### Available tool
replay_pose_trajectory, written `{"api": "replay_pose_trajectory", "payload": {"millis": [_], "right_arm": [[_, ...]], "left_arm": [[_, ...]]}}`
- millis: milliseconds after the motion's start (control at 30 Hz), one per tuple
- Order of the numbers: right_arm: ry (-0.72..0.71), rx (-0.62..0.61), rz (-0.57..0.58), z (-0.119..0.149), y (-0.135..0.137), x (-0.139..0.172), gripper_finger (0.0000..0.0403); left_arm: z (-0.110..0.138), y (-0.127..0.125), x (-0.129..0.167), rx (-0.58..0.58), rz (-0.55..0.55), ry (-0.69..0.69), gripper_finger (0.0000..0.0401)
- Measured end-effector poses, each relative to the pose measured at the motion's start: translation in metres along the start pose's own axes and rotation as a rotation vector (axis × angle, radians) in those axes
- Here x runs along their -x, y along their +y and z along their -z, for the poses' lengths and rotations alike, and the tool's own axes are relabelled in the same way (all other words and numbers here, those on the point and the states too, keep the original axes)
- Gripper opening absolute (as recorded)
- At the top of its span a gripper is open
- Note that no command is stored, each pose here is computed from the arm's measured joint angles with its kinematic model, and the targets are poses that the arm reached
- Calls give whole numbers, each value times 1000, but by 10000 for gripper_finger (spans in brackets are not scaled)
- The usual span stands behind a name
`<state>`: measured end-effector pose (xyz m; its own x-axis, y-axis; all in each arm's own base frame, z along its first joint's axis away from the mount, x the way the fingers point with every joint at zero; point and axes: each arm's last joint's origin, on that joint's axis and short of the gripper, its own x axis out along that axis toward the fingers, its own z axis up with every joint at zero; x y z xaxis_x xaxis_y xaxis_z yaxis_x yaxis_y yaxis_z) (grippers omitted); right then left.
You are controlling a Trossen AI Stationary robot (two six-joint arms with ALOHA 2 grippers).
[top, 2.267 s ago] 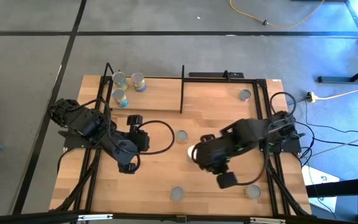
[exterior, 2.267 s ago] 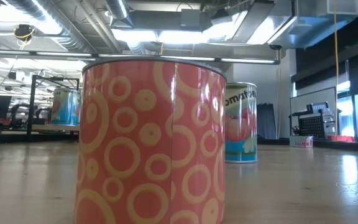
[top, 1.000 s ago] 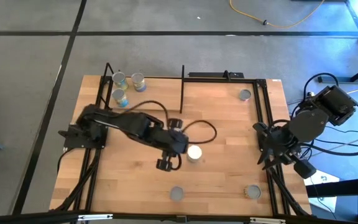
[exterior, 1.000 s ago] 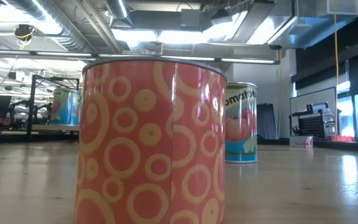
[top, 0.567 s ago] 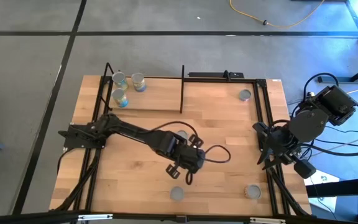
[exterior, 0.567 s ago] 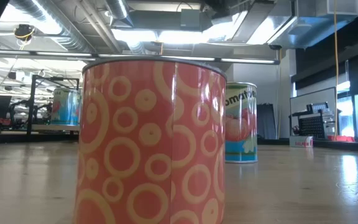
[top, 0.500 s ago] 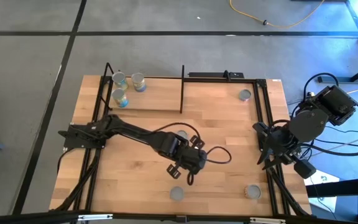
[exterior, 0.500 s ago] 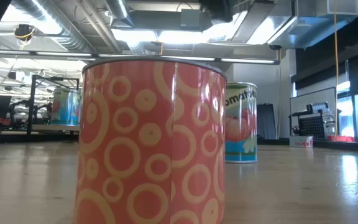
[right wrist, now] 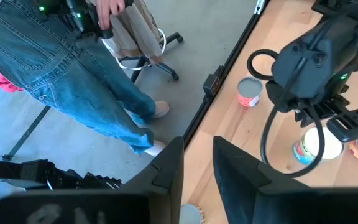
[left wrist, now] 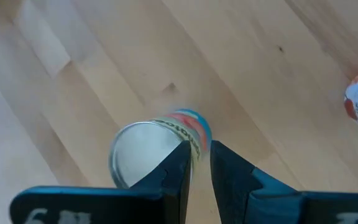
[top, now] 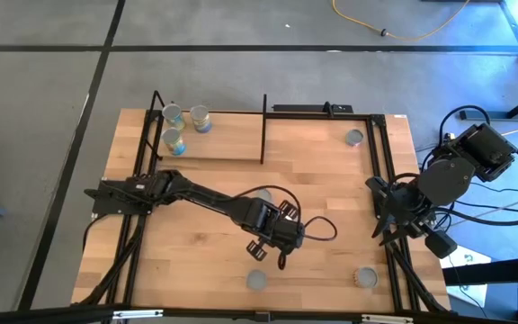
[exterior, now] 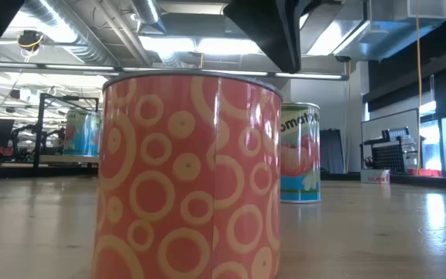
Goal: Pick and place cans onto a shelf
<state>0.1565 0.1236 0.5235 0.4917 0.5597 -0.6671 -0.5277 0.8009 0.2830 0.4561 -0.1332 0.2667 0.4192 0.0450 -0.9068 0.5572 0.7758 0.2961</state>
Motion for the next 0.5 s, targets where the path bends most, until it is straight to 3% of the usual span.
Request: {"api": "replay_pose_trajectory", "payload": {"millis": [367, 500], "right_arm": [[0, 3, 0, 0, 0, 0, 88], [0, 4, 0, 0, 0, 0, 88]], "left_arm": [[7, 16, -2, 204, 26, -6, 55], [8, 17, -2, 216, 61, -18, 55]]}}
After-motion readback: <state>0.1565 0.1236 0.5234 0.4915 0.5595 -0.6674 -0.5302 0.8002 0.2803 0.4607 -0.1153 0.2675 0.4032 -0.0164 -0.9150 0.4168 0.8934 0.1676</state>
